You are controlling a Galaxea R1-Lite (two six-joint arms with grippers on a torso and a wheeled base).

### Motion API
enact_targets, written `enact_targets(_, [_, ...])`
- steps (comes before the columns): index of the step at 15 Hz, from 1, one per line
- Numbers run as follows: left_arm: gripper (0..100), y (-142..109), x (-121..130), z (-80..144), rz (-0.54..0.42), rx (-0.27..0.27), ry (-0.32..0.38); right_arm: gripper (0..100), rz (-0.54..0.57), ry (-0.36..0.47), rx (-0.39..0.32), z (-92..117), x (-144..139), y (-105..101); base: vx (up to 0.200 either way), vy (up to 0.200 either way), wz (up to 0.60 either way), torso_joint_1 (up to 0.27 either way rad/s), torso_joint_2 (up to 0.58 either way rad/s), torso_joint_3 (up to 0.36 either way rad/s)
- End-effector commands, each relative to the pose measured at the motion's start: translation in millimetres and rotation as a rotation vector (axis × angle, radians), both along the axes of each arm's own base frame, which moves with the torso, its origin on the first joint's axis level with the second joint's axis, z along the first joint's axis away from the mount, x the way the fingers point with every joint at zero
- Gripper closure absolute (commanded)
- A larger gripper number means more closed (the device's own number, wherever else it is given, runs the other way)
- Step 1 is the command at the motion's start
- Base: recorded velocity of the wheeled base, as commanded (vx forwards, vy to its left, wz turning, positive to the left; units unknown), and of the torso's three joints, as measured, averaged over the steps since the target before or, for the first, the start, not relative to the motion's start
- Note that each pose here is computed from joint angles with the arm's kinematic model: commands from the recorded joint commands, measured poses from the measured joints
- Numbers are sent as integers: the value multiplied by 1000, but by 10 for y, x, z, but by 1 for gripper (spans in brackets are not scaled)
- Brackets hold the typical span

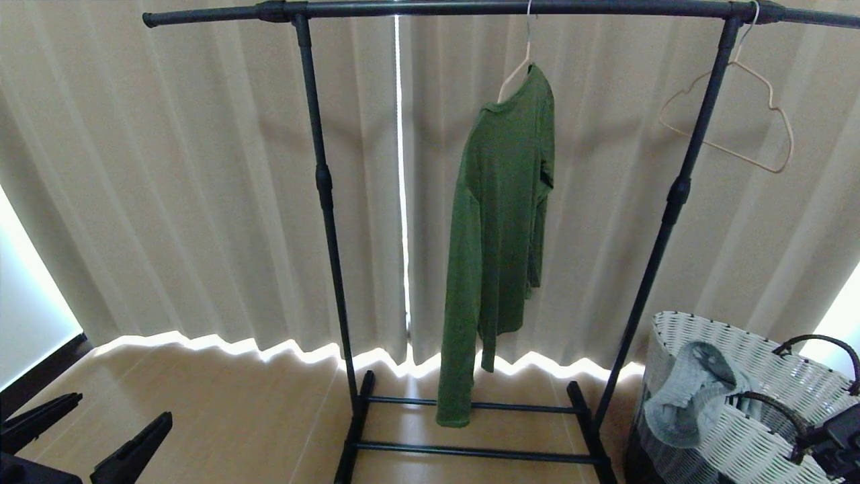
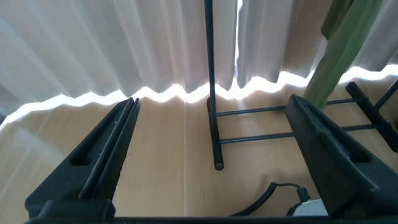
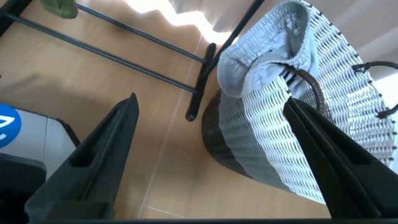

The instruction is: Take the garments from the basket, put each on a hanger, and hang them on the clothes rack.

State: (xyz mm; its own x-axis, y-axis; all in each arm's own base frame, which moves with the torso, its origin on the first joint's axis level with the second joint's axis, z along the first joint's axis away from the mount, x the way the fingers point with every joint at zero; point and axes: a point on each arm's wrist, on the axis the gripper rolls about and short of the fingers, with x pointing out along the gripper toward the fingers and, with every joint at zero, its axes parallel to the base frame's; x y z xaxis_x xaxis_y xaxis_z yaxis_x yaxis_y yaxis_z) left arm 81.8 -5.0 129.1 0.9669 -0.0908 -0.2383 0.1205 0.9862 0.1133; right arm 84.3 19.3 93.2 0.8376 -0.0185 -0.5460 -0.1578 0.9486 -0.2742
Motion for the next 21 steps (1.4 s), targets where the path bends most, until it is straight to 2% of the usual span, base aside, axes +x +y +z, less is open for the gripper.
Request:
enact_targets(1, [0,1,-13,9,1,-4,-10,0,3,-1,2,0,-2,1,0,0,0,-32,71,46])
enact_targets(5, [0,2,-32,19,1,-4,-23,0,-1,-46,31,111,76,25,0,0,0,0,0,0])
enact_targets(8, [0,1,-30,23,-1,-4,-24,0,-48,-23,91,106,131,40,0,0,0,0,0,0])
enact_targets(14, [0,0,-28,9,-1,-1,-15,0,-53,-8,94,82,136,41,0,0,0,0,0,0])
enact_targets(21, [0,1,-44,-22,-2,4,-7,0,-52,-7,94,80,132,42,0,-200,0,1,4,4])
